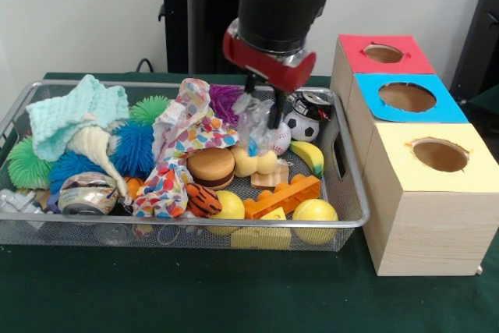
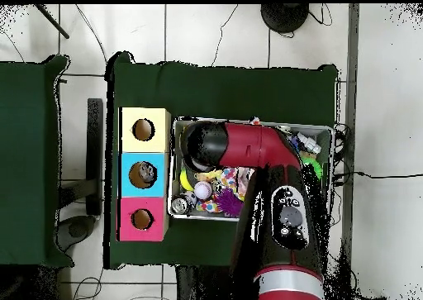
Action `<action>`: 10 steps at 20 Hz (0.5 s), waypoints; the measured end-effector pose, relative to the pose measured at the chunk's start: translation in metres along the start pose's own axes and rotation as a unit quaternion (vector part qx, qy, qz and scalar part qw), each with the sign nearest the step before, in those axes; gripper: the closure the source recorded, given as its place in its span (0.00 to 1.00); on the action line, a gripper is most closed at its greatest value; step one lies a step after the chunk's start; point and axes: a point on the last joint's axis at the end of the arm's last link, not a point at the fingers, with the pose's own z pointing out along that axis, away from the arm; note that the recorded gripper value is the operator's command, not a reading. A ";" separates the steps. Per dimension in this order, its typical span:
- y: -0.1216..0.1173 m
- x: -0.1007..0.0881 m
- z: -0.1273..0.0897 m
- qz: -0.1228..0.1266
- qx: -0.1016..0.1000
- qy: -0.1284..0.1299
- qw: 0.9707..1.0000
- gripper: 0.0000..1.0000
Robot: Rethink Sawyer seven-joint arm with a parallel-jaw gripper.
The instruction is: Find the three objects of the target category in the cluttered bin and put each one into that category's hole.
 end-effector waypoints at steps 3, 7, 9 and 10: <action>0.008 0.010 -0.005 -0.004 -0.009 0.008 1.000 1.00; 0.014 0.022 -0.006 -0.009 -0.013 0.016 1.000 1.00; 0.022 0.035 -0.008 -0.015 -0.016 0.022 1.000 1.00; 0.025 0.039 -0.009 -0.017 -0.017 0.024 0.999 1.00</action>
